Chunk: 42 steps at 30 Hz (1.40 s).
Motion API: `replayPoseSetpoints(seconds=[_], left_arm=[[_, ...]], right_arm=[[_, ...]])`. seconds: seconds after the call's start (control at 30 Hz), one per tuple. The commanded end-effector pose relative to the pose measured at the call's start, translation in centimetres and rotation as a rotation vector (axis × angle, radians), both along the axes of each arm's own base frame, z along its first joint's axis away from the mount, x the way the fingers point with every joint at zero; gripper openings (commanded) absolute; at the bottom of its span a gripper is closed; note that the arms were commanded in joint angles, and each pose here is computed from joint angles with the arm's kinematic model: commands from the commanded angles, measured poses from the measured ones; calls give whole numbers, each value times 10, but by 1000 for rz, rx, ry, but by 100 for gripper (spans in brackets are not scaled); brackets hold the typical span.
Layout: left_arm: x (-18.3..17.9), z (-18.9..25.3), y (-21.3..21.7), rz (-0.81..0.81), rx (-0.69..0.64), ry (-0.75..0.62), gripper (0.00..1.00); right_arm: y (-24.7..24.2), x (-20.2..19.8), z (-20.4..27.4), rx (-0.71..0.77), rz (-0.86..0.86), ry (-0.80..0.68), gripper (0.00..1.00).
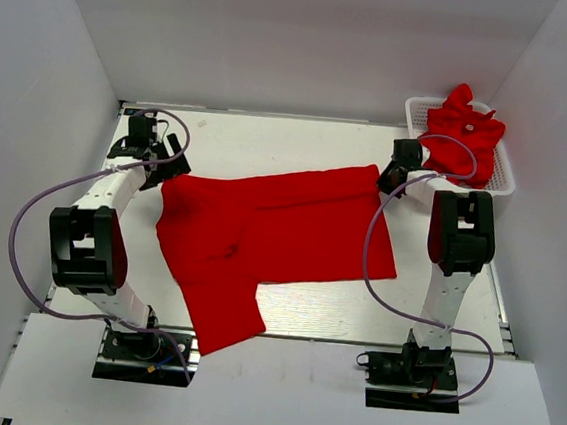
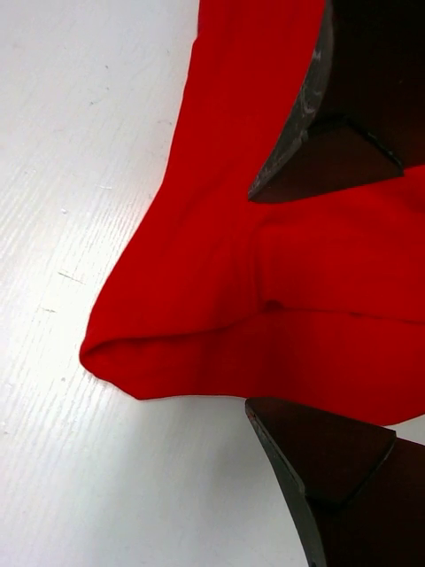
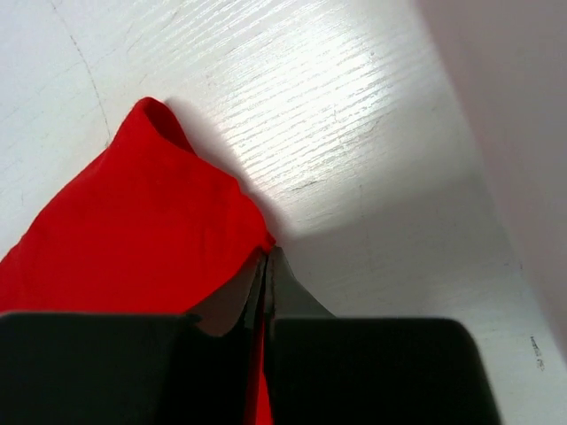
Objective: Fold and stack the t-shirts
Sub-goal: Fold the flattened tshirt in 1/3 of the way
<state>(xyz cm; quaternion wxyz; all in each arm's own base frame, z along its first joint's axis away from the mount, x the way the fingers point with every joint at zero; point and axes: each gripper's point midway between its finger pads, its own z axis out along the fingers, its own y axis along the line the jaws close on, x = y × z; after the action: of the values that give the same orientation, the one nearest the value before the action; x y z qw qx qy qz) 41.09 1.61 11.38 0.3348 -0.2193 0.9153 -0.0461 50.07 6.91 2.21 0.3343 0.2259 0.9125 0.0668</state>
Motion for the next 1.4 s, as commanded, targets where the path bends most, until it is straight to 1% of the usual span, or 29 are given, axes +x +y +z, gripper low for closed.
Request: replayPoseSetpoints(seconds=[0.0,0.13,0.27,0.3,0.5,0.67,0.83,0.9,1.03,1.07,1.1,1.17,1.2,1.23,1.27,1.3,1.33,1.37], left_arm=[[2,28,0,1,-7,-90,100],[0,33,-2,-5,-12,-108,100],[2,34,-1,-5,-11,-118,100],[2,34,-1,-12,-5,-117,100],[6,29,0,-18,-1,-97,100],[6,22,0,-25,4,-75,100],[9,21,1,-32,8,-59,100],[10,13,3,-33,19,-31,100],[13,15,3,-40,25,-30,100],[13,15,3,-40,25,-30,100],[13,15,3,-40,25,-30,100],[15,18,2,-56,23,-39,100],[15,19,-2,-71,6,-41,100],[17,21,-5,-80,-3,-55,100],[22,25,-10,-104,-26,-82,100],[23,19,-14,-118,-43,-81,100],[25,15,-19,-136,-63,-85,100],[33,18,-32,-180,-91,-118,100]], right_arm=[[-8,4,10,-19,-25,-42,0],[-8,3,28,-39,-6,-58,0],[-13,-11,43,-59,-9,-31,0],[-10,-19,48,-45,10,-20,0],[-10,-35,52,-33,4,25,0],[-13,-45,42,-34,-17,60,0],[-10,-56,19,-25,-19,127,0],[-8,-62,11,-10,-17,146,10],[-9,-68,5,-4,-12,173,34],[-9,-68,6,-7,-7,173,37],[-10,-69,8,-14,-4,172,45],[-9,-66,21,-15,8,150,55],[-9,-66,24,-20,21,146,62],[-6,-61,32,-25,40,121,65],[0,-59,40,-7,64,99,65],[4,-51,51,10,87,54,67],[6,-49,54,10,113,39,70],[9,-43,61,17,131,17,73]])
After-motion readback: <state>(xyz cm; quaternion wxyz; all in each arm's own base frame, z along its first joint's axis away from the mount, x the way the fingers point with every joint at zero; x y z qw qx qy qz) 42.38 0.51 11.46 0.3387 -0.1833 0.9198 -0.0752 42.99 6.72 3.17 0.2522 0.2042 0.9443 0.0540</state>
